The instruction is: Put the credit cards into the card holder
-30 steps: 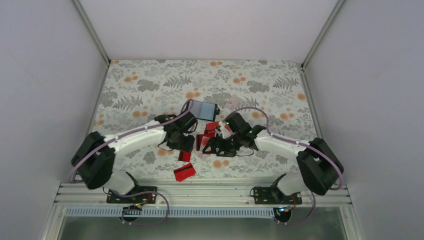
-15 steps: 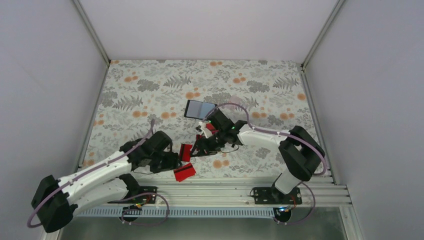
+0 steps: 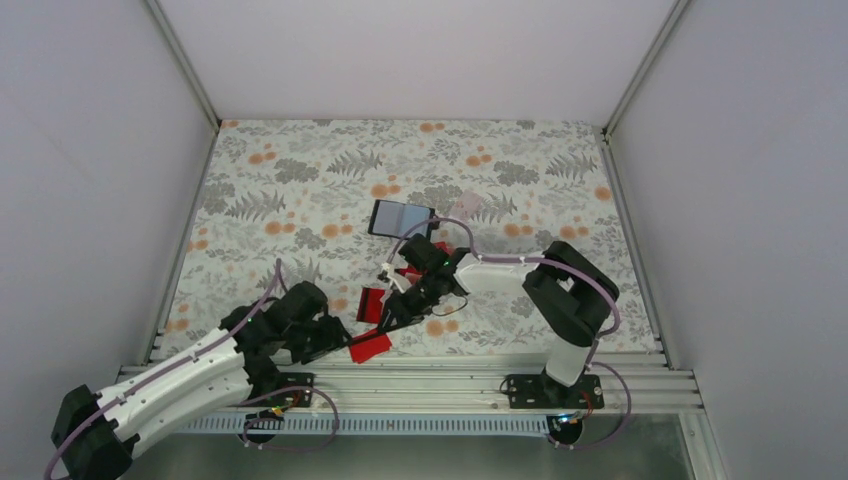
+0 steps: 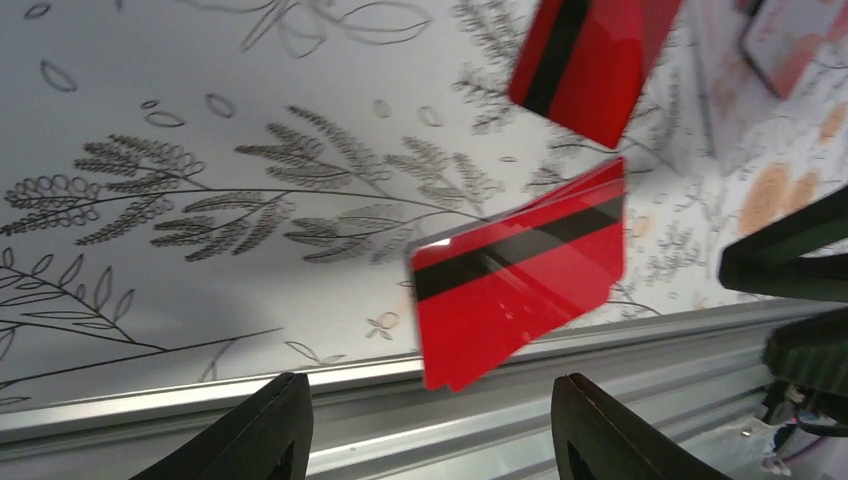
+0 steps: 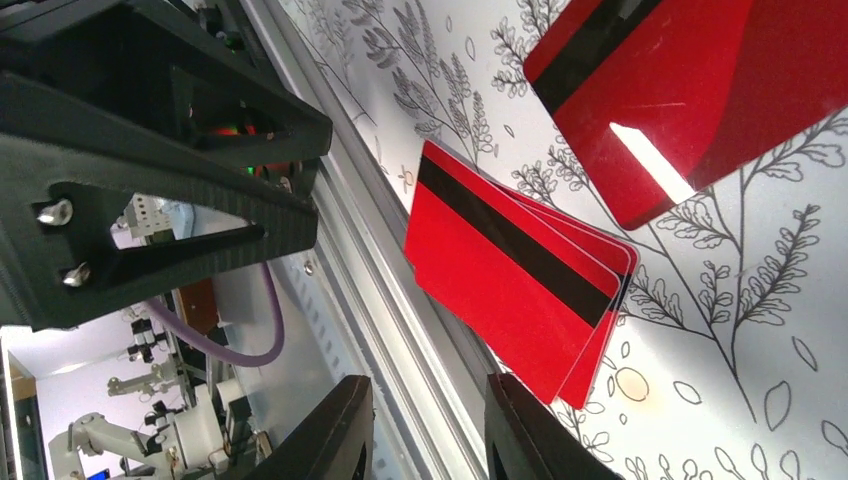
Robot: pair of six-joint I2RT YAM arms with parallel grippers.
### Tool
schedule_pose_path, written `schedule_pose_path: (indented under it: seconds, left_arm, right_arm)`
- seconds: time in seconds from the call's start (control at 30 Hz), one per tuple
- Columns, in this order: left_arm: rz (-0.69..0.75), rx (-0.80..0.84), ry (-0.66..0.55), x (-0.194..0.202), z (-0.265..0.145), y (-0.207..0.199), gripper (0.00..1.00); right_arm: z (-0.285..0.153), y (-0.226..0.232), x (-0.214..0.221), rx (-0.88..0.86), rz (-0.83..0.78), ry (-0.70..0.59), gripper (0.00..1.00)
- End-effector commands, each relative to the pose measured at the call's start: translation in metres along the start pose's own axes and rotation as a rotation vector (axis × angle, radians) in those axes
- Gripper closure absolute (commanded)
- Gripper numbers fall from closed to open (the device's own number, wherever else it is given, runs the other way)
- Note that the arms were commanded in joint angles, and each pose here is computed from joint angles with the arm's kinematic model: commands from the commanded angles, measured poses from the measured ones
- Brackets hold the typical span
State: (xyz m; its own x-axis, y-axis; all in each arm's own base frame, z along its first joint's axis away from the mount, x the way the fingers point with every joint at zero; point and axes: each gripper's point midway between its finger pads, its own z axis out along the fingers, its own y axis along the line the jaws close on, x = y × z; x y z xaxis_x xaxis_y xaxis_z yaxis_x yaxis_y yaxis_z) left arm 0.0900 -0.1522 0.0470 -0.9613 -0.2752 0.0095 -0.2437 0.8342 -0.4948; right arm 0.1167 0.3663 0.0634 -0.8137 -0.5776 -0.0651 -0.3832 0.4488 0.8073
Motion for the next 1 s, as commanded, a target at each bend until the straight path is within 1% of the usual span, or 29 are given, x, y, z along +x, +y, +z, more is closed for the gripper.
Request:
schedule_pose_path:
  seconds: [0.0, 0.17, 0.47, 0.57, 0.67, 0.97]
  left_arm:
    - [-0.036, 0.023, 0.018, 0.004, 0.009, 0.005, 0.4]
    - [-0.034, 0.042, 0.039, 0.008, 0.021, 0.009, 0.41]
    - [-0.035, 0.145, 0.079, 0.016, 0.036, 0.002, 0.41]
    - [-0.04, 0.118, 0.089, 0.018, 0.036, 0.008, 0.41]
    - [-0.042, 0.057, 0.107, 0.021, 0.033, 0.017, 0.41]
    - [-0.04, 0.017, 0.163, 0.032, 0.031, 0.012, 0.4]
  right_arm:
    - [0.012, -0.007, 0.008, 0.01, -0.032, 0.022, 0.71]
    - [0.021, -0.008, 0.012, 0.002, -0.035, 0.034, 0.71]
    - [0.031, -0.014, 0.014, 0.014, -0.032, 0.034, 0.72]
    - [0.033, -0.016, 0.013, 0.012, -0.031, 0.034, 0.72]
    - [0.037, -0.019, 0.013, 0.011, -0.029, 0.037, 0.72]
    - [0.044, -0.036, 0.02, 0.034, -0.003, 0.05, 0.73]
